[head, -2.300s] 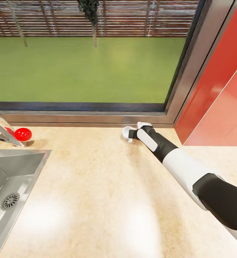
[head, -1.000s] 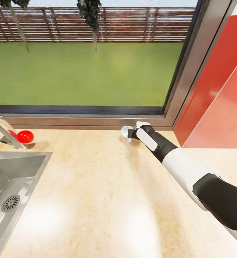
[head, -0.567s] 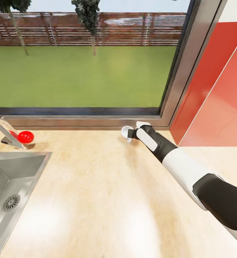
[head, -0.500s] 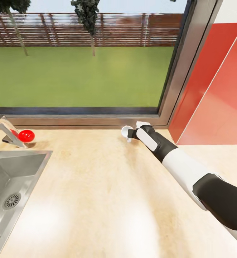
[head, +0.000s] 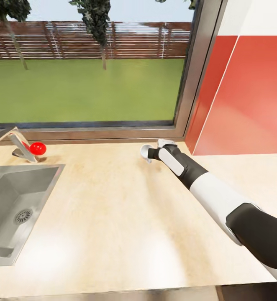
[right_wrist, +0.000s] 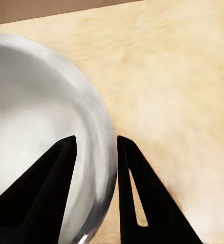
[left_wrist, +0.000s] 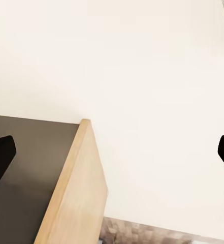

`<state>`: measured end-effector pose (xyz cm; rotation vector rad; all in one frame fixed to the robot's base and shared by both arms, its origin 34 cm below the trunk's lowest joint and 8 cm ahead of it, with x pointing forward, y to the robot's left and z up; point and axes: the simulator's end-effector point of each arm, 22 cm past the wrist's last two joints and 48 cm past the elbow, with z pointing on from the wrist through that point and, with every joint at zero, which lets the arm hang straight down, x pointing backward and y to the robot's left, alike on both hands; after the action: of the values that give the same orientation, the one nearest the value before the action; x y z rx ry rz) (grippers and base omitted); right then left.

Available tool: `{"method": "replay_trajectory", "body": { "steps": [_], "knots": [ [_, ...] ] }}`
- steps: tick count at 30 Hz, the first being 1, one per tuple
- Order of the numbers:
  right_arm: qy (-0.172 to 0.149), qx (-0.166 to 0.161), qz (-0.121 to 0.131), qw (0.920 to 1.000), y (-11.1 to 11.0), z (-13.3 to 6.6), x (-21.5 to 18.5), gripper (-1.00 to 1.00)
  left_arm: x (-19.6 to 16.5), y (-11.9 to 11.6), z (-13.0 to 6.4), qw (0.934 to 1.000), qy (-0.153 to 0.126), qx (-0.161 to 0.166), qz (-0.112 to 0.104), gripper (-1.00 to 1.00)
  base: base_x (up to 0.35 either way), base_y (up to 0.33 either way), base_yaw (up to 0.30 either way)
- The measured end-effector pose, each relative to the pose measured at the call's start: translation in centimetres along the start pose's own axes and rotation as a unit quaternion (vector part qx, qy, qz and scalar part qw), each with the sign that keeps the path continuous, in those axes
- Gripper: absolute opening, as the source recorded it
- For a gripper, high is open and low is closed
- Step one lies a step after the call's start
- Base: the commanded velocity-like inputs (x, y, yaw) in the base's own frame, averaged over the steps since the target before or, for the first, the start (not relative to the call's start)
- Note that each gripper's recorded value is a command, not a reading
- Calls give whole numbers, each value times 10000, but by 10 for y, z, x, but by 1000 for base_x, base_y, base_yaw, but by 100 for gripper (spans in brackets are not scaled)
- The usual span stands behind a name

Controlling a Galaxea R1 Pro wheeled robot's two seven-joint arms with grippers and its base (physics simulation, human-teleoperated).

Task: Set up a coffee station on the kitchen countertop: keep the coffee maker on the countertop, move the bottle of coffee from the kitchen shelf to the counter next to the coffee maker, place a paper coffee filter on top of the coffee maker, put the saucer next to the coffee maker with the coffee cup on the saucer, and place the electric kettle next to the coffee maker.

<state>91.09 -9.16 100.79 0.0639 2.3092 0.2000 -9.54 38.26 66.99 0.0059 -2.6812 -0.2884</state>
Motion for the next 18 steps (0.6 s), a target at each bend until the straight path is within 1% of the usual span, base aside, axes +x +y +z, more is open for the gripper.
{"method": "replay_trajectory", "body": {
  "steps": [5,8,9,11,15,18],
  "knots": [
    [-78,-36,-40,10000,4,-5,-5,-100,-5,1,1,10000,-55,-9,-30,100,-335,0,-71],
    [-133,-61,-52,9999,8,-6,-1,-100,-7,2,1,10000,-80,-15,-53,100,-335,0,-71],
    [-335,-191,-109,9992,21,-12,-9,-100,-7,3,1,9999,-88,-25,-63,100,-335,0,-71],
    [-457,-314,-227,9982,35,-19,-12,-100,-9,3,1,9999,-103,-26,-70,100,-335,0,-71],
    [-600,-637,-592,9944,71,-35,-1,-100,-11,3,1,9999,-134,-21,-76,100,-335,0,-71],
    [-661,-864,-741,9913,89,-47,10,-100,-14,2,2,9998,-158,-21,-80,100,-335,0,-71]
  ]
}}
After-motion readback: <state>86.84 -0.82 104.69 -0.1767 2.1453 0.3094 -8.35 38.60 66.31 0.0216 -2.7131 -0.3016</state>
